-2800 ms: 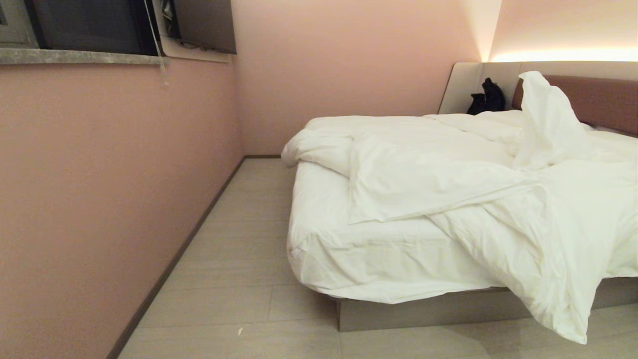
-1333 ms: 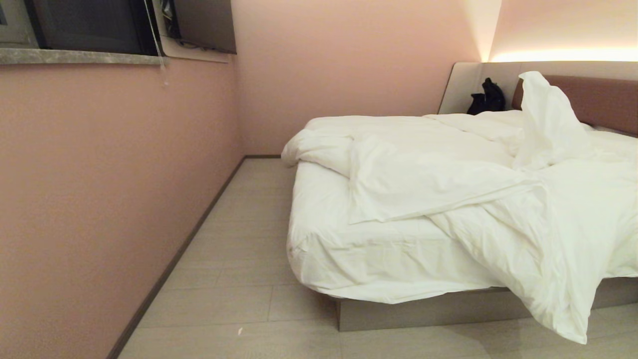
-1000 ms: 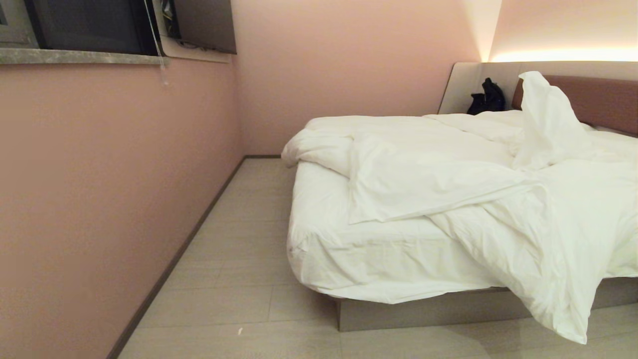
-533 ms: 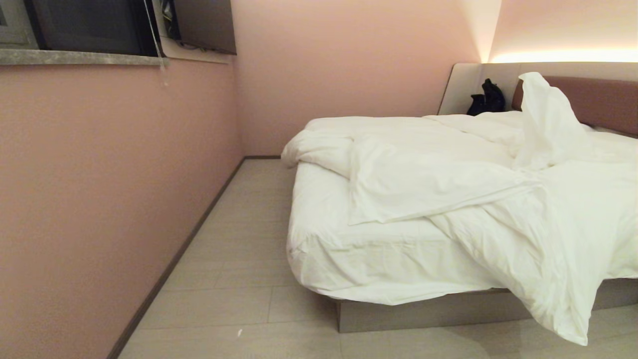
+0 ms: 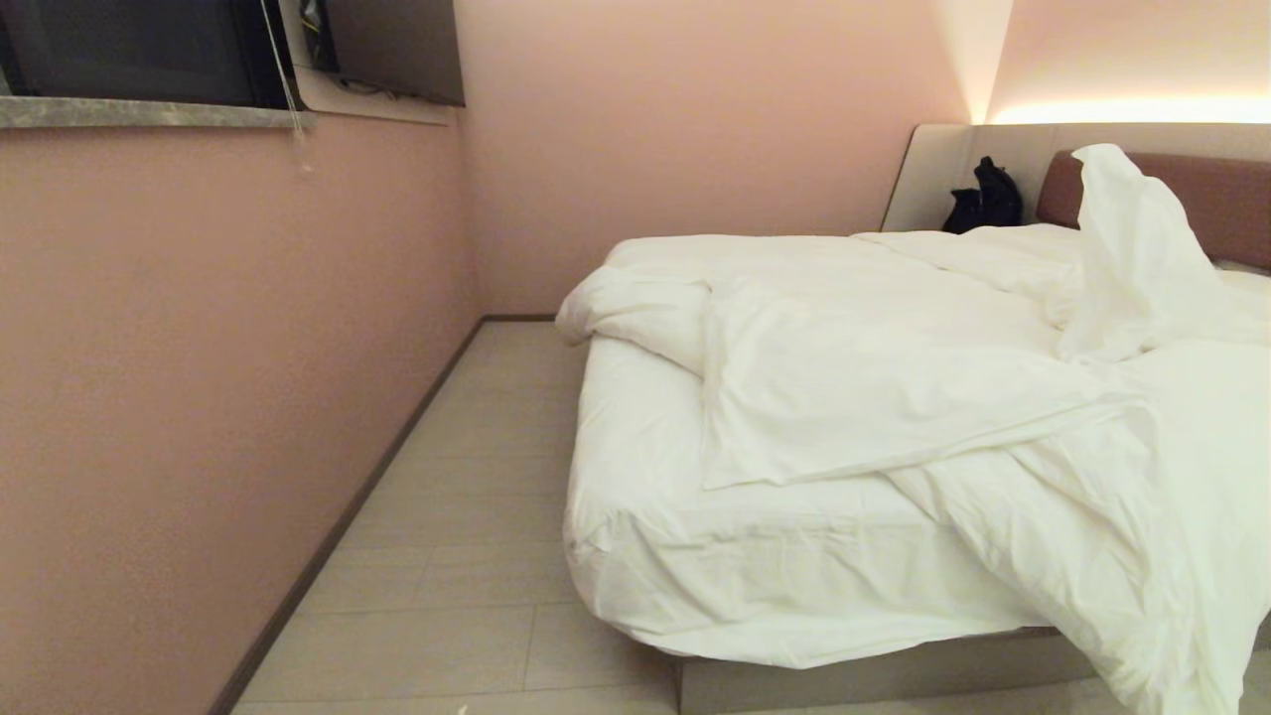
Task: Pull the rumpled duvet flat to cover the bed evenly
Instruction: Hold the folded corner of the quilt
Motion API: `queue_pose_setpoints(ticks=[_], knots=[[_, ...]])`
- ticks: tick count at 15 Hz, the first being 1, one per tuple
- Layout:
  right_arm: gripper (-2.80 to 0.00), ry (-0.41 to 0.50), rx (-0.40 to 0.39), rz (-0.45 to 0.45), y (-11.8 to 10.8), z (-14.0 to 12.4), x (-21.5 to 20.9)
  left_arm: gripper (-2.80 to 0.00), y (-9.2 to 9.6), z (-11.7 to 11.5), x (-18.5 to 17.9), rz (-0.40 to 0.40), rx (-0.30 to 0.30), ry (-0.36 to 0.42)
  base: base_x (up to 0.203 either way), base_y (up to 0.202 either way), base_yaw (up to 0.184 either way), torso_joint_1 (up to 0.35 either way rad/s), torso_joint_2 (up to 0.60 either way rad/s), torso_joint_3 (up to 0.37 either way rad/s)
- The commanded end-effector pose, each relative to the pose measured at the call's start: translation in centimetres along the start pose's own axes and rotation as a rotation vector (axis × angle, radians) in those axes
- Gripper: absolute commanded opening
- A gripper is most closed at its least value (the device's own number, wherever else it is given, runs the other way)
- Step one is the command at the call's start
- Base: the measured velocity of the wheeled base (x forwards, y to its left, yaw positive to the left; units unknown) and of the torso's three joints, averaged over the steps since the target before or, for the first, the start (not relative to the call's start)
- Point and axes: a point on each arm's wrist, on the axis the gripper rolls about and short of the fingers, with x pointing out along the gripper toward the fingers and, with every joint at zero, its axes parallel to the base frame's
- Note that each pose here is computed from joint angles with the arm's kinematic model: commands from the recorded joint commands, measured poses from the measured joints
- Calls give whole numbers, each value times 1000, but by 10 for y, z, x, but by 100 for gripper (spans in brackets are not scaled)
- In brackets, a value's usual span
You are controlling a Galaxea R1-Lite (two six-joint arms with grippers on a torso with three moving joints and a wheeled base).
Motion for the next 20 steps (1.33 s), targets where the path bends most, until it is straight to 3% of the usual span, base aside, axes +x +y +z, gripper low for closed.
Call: queue_pose_setpoints(ticks=[1,20], knots=[[-280,-1,-1,0,0,0,0,-280,0,0,0,0,-2,2,140,0,7,10,0,0],[-280,-1,-1,0,0,0,0,-280,0,0,0,6,-8,2,3,0,0,1,0,0]])
